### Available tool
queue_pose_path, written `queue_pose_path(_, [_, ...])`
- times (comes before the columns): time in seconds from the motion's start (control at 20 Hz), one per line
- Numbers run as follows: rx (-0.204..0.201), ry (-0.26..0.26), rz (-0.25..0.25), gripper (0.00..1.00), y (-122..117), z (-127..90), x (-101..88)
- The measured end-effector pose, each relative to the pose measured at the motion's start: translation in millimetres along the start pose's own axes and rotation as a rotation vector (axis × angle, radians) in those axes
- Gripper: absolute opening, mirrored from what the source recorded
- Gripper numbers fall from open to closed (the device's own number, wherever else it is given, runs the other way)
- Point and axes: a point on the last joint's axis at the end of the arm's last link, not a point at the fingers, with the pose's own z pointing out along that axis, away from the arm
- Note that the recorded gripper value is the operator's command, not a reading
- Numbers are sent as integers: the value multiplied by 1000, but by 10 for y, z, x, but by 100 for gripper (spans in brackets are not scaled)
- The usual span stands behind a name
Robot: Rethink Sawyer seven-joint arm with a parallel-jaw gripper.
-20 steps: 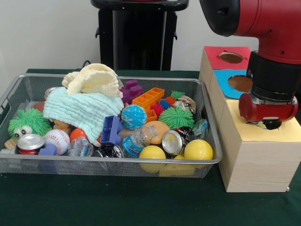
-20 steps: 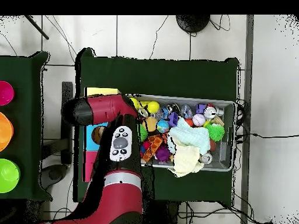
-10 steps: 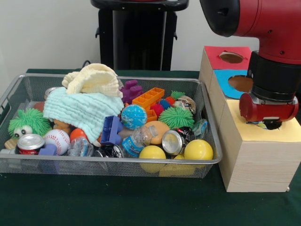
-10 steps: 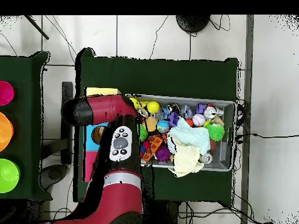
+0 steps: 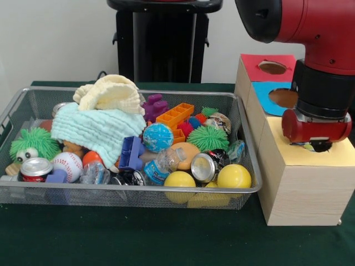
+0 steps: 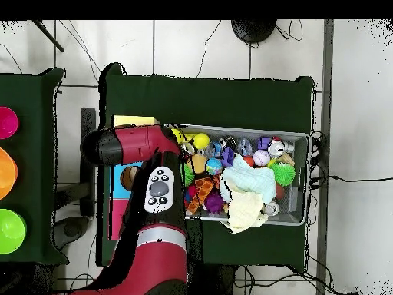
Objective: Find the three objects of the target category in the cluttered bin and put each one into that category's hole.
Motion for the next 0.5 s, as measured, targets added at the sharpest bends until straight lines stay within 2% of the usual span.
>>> queue_pose_path(0.25, [-1,1,1,100,-1,-8,7])
queue_pose_path(0.3, [0,3,1,0,-5,-12,12])
queue_pose_path(0.5, [1,11,4,0,-29,-38,14])
